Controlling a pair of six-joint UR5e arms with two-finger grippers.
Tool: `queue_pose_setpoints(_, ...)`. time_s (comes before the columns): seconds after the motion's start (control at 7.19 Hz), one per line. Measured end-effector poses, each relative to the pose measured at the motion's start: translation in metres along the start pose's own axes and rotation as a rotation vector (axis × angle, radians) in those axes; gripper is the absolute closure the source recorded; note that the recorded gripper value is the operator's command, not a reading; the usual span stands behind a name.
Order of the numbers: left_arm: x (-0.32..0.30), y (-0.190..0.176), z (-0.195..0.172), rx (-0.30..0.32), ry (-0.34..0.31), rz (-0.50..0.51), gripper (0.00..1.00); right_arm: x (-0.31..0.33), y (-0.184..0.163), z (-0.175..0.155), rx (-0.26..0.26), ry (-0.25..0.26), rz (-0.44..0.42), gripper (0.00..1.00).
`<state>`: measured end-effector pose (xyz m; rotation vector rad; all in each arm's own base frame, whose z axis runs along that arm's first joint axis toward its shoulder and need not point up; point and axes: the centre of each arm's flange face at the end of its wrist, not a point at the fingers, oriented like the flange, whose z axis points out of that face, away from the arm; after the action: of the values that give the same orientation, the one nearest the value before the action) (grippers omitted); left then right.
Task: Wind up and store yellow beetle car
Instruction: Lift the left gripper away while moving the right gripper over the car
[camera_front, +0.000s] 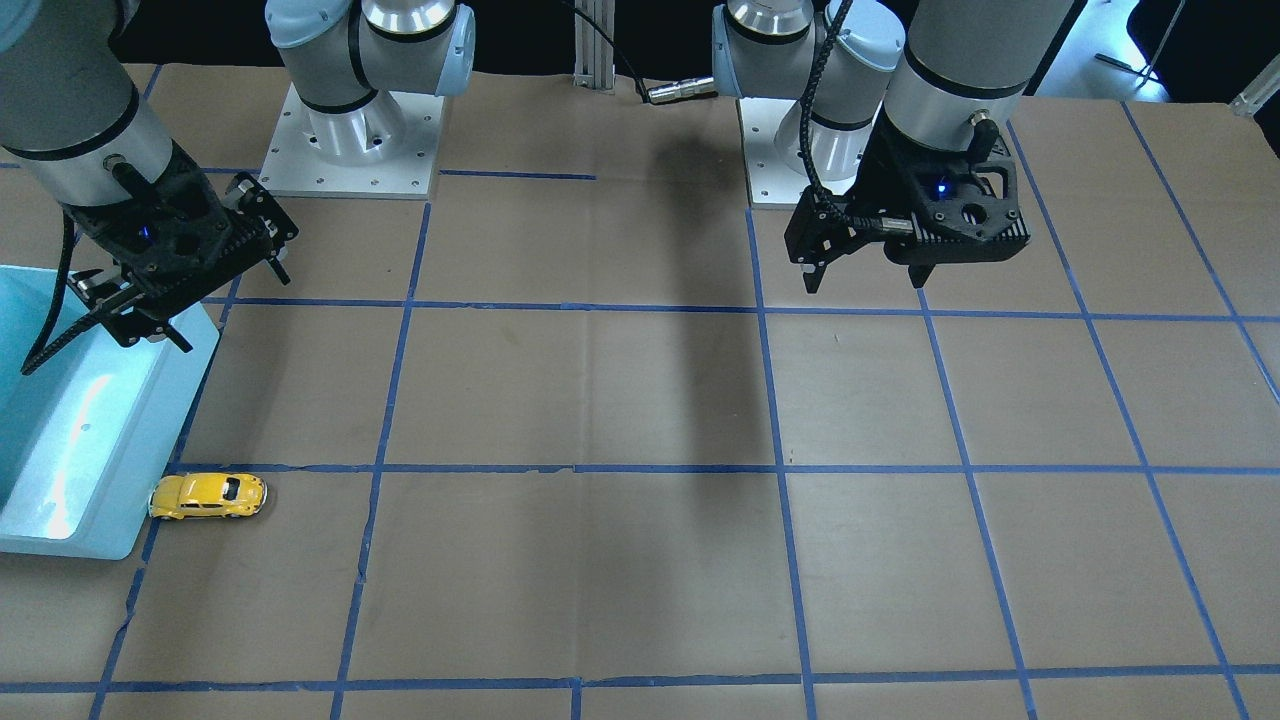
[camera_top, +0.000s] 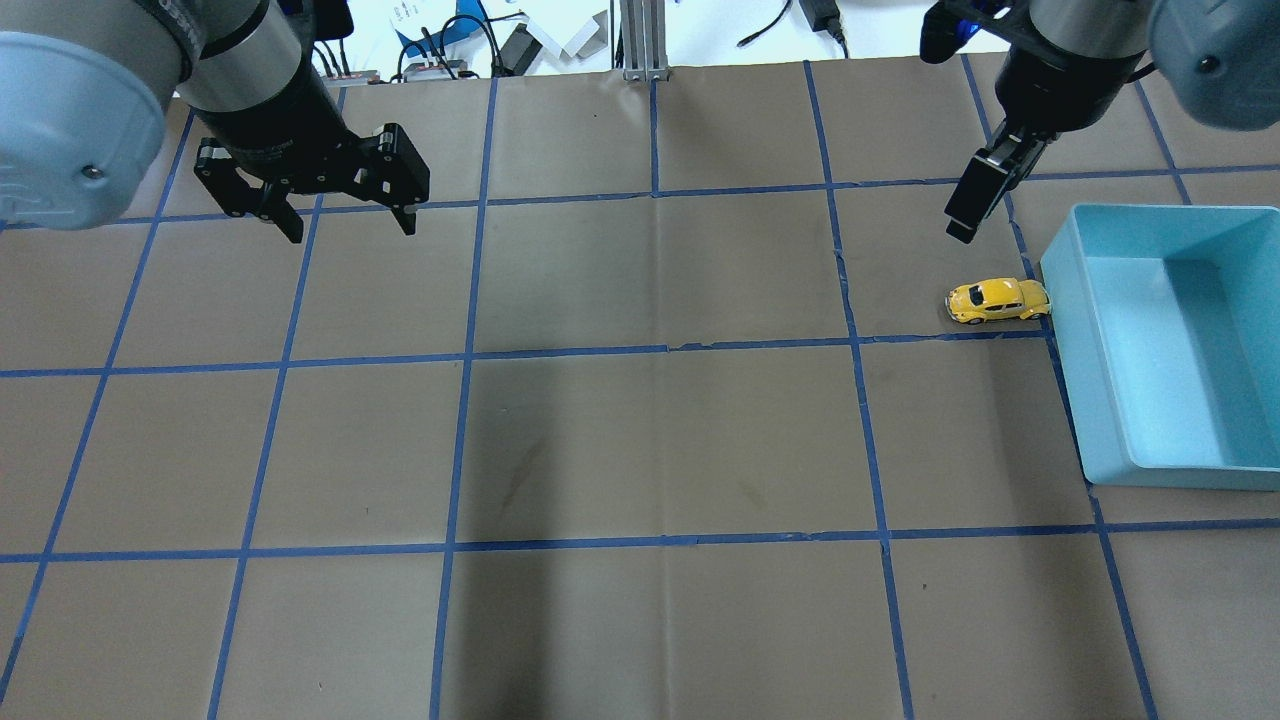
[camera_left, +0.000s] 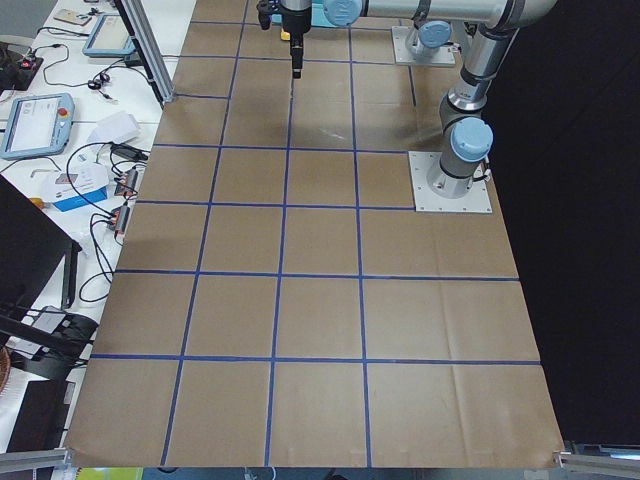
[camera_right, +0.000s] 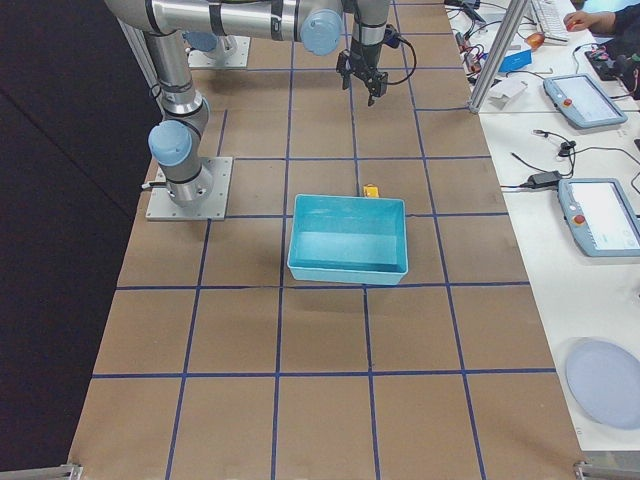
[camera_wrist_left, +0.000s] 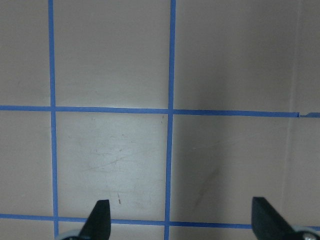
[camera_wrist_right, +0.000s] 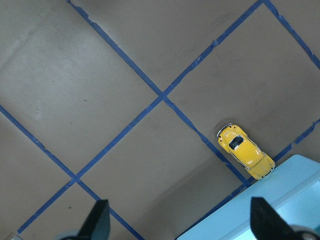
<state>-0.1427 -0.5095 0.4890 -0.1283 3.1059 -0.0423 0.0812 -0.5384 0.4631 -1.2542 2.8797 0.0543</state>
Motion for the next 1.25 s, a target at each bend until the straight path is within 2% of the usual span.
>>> queue_pose_setpoints(0.28,-0.001,0.003,0.002,-0.048,-0.002,-0.043,0.00,0.006,0.002,0.003,-0.010,0.010,-0.039,0.01)
queue_pose_setpoints(0.56,0.001,0.007,0.002,-0.080,0.027,-0.053,0.00,0.019,-0.001,0.018,-0.030,0.002,-0.158,0.00)
queue_pose_setpoints(0.84,0.002,0.006,0.003,-0.078,0.044,-0.052,0.00,0.048,-0.013,0.068,-0.039,-0.026,-0.334,0.01)
queue_pose_setpoints(1.11,0.002,0.004,0.001,-0.057,0.050,-0.044,0.00,0.079,0.004,0.119,-0.035,-0.037,-0.432,0.01)
queue_pose_setpoints(1.25,0.002,0.003,0.000,-0.053,0.051,-0.042,0.00,0.088,0.013,0.146,-0.028,-0.021,-0.487,0.02)
